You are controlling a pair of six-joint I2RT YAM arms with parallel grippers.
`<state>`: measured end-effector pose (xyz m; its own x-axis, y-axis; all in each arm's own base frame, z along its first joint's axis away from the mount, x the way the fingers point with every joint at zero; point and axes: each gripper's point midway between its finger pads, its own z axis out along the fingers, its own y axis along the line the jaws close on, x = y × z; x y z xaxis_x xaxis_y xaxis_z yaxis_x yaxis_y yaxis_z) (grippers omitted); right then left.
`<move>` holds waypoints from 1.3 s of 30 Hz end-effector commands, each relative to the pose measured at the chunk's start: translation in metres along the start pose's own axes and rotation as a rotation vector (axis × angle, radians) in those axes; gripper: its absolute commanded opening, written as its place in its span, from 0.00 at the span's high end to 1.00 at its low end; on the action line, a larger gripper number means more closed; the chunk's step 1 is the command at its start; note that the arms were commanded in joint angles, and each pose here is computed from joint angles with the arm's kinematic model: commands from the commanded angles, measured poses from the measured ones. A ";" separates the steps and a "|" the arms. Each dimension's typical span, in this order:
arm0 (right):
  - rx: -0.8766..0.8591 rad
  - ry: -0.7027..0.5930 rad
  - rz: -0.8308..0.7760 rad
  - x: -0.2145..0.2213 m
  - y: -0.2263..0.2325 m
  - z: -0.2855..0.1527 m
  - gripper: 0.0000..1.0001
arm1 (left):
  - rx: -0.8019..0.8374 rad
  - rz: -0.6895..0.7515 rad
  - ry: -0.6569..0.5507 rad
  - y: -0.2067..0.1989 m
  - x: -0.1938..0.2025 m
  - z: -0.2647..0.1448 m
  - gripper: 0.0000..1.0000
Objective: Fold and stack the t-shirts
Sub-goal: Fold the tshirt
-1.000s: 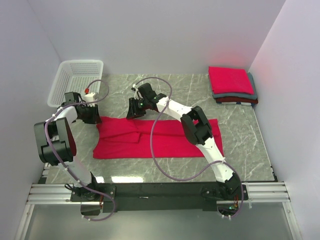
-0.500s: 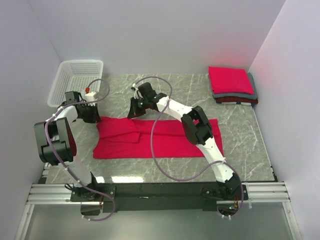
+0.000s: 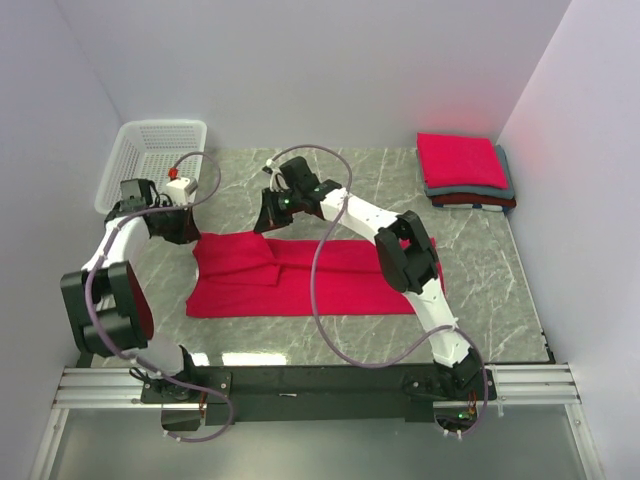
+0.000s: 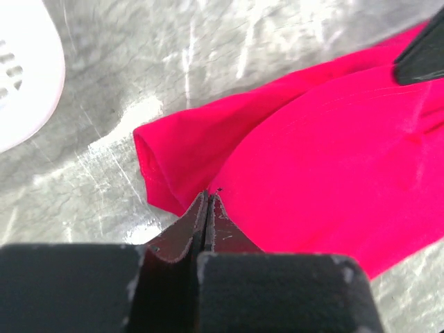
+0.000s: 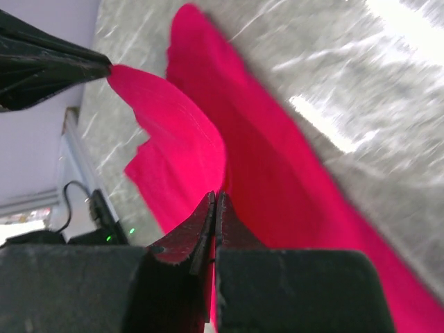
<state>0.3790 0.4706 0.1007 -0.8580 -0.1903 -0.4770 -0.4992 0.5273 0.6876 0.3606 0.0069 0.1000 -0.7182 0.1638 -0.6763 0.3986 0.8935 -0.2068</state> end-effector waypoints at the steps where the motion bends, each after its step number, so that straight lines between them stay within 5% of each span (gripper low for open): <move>1: -0.093 -0.038 -0.052 -0.014 0.048 -0.031 1.00 | 0.056 0.095 -0.042 -0.020 -0.003 -0.021 0.99; 39: -0.176 0.031 -0.132 0.022 0.103 -0.067 1.00 | 0.054 0.246 -0.160 -0.038 -0.033 -0.093 0.99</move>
<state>0.3193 0.4621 0.1679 -0.8218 -0.2586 -0.5078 -0.5693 0.4105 0.7123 0.3141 0.0066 0.1670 -0.5783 0.2645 -0.7717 0.5446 0.8295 -0.1237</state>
